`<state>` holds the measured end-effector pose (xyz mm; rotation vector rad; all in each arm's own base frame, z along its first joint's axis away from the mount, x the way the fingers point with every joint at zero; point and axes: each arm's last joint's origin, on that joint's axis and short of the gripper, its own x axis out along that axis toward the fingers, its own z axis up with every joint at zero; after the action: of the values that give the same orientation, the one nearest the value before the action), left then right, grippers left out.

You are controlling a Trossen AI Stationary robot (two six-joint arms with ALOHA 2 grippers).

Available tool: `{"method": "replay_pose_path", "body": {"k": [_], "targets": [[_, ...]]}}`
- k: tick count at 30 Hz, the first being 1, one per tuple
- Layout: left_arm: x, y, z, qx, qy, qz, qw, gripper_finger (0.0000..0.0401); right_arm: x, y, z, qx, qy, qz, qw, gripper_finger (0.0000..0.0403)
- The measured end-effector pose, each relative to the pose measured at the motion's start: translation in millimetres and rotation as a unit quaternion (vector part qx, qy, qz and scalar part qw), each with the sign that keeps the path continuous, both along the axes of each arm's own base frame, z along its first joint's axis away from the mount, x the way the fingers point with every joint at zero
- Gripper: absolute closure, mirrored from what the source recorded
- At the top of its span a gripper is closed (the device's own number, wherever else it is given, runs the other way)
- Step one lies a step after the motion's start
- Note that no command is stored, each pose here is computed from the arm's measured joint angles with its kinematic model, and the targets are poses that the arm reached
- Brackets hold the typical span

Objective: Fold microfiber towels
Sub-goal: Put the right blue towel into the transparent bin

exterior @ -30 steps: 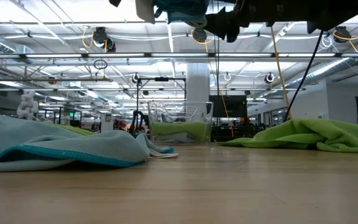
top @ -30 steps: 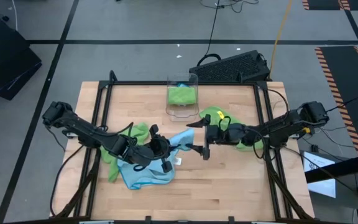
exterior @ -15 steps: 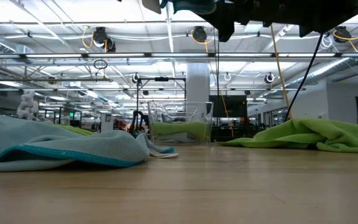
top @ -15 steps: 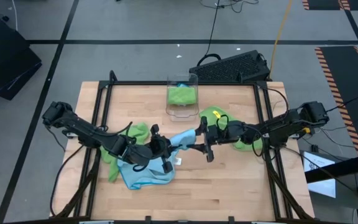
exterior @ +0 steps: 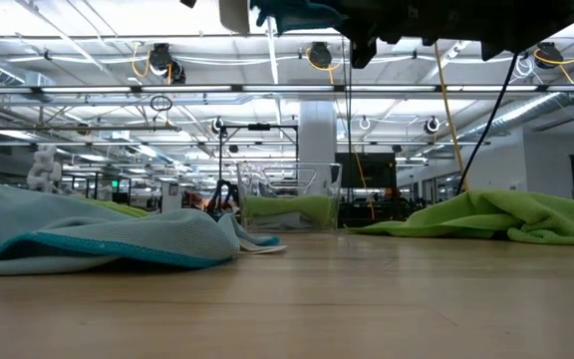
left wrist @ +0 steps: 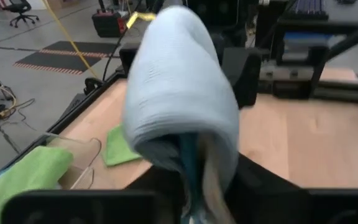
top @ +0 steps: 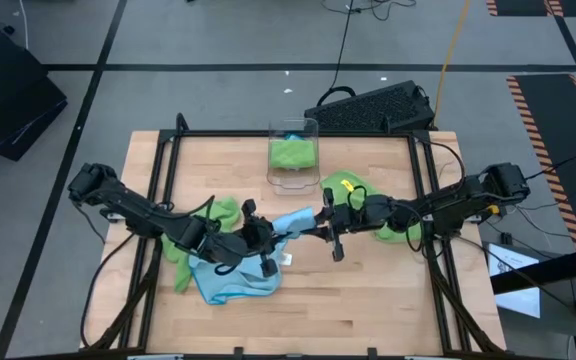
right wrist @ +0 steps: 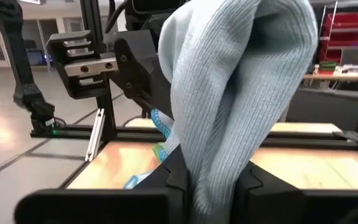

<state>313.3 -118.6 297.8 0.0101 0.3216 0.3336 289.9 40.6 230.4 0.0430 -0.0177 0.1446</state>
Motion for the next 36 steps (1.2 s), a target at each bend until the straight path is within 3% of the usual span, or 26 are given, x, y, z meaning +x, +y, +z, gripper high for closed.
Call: {"method": "replay_pose_path", "body": {"k": [9,14,19,22,27,36], "targets": [[-18,5,5,0.047,0.039,0.035,0.998,0.0112,-7,-2,-3,-0.010,0.060,-0.003,0.998,0.0375],[-37,13,30,0.044,0.009,0.039,0.998,0.0042,-11,-8,-5,-0.013,0.096,-0.013,0.995,0.0370],[-52,26,51,0.039,-0.017,0.038,0.998,0.0031,-12,-14,-10,-0.032,0.122,-0.021,0.992,0.0370],[-46,40,57,0.021,-0.029,0.009,0.999,0.0038,-12,-17,-13,-0.045,0.133,-0.023,0.990,0.0372],[-24,61,44,0.001,0.000,-0.075,0.997,0.0044,-13,-17,-14,-0.066,0.141,-0.018,0.988,0.0369],[12,95,9,-0.052,0.057,-0.151,0.986,0.0043,-15,-17,-20,-0.094,0.167,-0.005,0.982,0.0368]]}}
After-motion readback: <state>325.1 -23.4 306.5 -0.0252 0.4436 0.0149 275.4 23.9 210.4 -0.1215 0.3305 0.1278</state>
